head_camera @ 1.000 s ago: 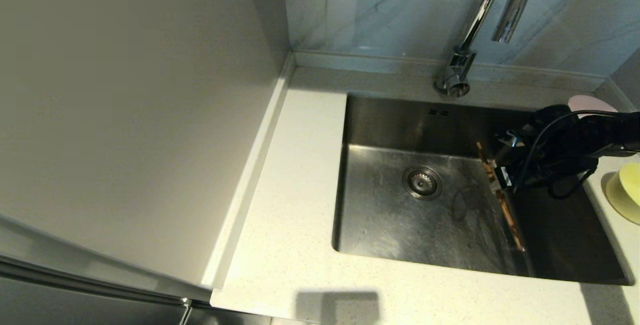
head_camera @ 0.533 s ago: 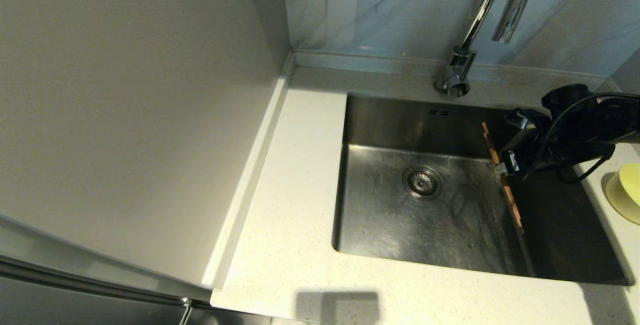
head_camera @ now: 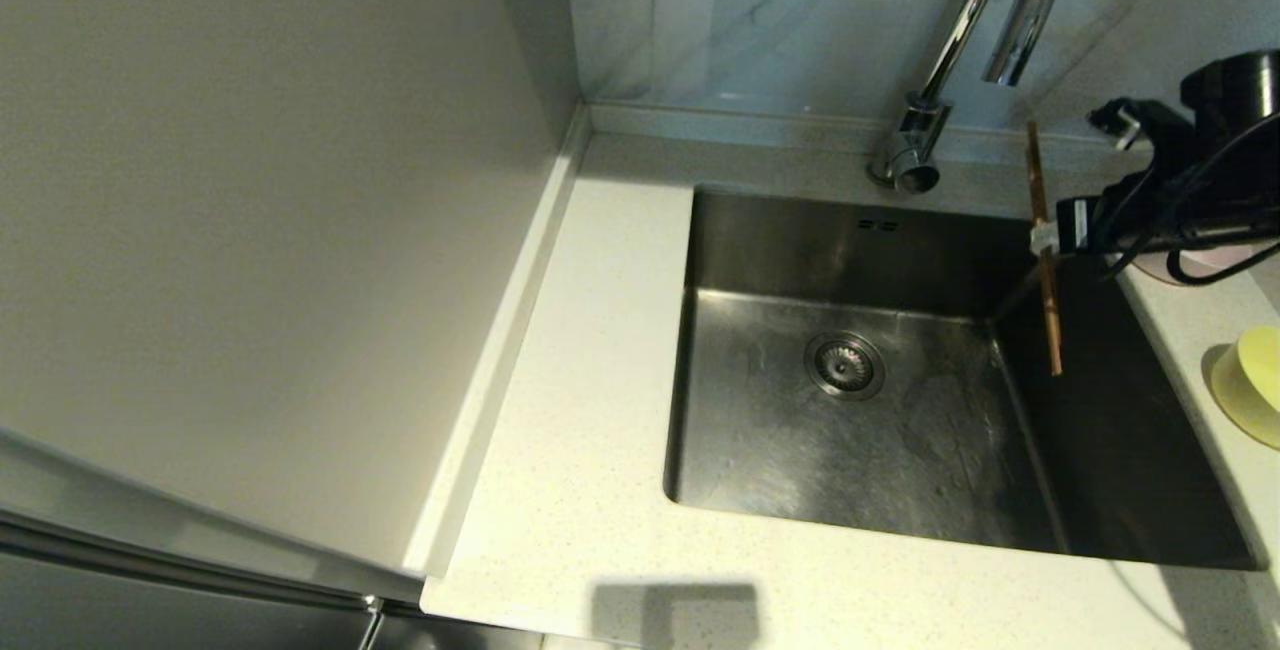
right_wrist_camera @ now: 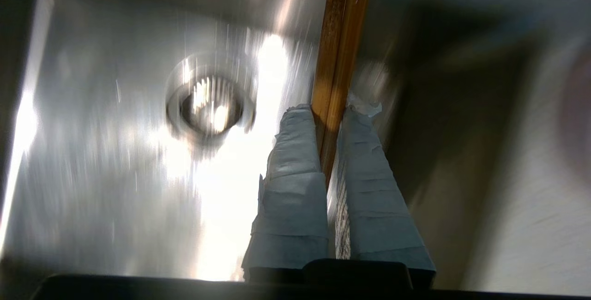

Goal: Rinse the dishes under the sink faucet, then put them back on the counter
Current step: Put the chopsticks back to the table from the sink

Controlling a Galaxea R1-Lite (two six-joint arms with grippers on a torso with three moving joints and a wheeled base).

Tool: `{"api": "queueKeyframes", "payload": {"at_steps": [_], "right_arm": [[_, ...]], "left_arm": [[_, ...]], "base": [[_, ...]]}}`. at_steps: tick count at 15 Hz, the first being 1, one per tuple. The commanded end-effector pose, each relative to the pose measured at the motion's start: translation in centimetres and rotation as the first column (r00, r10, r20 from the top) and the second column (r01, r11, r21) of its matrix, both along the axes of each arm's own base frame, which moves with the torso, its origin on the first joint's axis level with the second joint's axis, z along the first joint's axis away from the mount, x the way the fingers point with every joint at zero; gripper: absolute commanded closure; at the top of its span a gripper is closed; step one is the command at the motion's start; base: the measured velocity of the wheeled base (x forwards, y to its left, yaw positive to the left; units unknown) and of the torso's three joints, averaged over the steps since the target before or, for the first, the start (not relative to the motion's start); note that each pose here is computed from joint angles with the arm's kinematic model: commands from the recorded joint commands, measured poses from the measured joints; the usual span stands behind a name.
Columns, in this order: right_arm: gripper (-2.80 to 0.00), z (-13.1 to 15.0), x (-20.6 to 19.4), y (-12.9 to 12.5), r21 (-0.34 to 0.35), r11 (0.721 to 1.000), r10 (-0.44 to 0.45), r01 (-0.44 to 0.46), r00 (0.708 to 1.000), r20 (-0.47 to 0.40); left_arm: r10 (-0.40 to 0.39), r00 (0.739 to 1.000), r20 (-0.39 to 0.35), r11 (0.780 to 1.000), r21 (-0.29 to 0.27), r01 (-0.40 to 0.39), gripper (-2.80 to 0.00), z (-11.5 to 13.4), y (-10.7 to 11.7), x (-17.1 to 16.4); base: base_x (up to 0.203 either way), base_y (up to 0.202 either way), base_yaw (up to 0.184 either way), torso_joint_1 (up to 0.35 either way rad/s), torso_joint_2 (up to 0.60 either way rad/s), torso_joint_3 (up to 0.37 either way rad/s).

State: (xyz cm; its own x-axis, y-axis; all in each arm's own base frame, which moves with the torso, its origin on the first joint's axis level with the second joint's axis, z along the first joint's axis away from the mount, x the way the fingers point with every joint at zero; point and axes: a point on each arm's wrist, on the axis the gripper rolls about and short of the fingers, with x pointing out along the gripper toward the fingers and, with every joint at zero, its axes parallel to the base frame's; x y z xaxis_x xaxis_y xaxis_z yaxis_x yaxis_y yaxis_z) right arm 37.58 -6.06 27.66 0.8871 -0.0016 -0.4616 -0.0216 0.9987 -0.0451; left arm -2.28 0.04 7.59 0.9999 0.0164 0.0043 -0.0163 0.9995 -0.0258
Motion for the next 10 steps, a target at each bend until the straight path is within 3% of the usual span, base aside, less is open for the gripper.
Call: {"api": "queueKeyframes", "payload": {"at_steps": [1, 3, 7, 8, 10], "right_arm": [[0.00, 4.4, -1.6, -0.5, -0.022, 0.999, -0.024, 0.029, 0.984, 0.178], [0.00, 5.3, -2.3, -0.9, -0.028, 0.999, -0.038, 0.045, 0.977, 0.212], [0.00, 1.1, -3.1, -1.0, -0.017, 0.998, -0.062, 0.064, 0.996, 0.064], [0.00, 1.4, -3.1, -1.1, -0.019, 0.997, -0.068, 0.070, 0.994, 0.083], [0.00, 4.9, -3.2, -1.4, -0.028, 0.996, -0.079, 0.087, 0.972, 0.220]], "left_arm": [[0.000, 1.000, 0.003, 1.000, 0.000, 0.000, 0.00, 0.0, 0.0, 0.0], [0.000, 1.000, 0.003, 1.000, -0.001, 0.000, 0.00, 0.0, 0.0, 0.0], [0.000, 1.000, 0.003, 1.000, 0.000, 0.000, 0.00, 0.0, 0.0, 0.0], [0.000, 1.000, 0.003, 1.000, 0.000, 0.000, 0.00, 0.0, 0.0, 0.0], [0.000, 1.000, 0.003, 1.000, 0.000, 0.000, 0.00, 0.0, 0.0, 0.0]], "base": [[0.000, 0.000, 0.000, 0.000, 0.00, 0.000], [0.000, 0.000, 0.000, 0.000, 0.00, 0.000], [0.000, 0.000, 0.000, 0.000, 0.00, 0.000], [0.000, 0.000, 0.000, 0.000, 0.00, 0.000], [0.000, 0.000, 0.000, 0.000, 0.00, 0.000]]}}
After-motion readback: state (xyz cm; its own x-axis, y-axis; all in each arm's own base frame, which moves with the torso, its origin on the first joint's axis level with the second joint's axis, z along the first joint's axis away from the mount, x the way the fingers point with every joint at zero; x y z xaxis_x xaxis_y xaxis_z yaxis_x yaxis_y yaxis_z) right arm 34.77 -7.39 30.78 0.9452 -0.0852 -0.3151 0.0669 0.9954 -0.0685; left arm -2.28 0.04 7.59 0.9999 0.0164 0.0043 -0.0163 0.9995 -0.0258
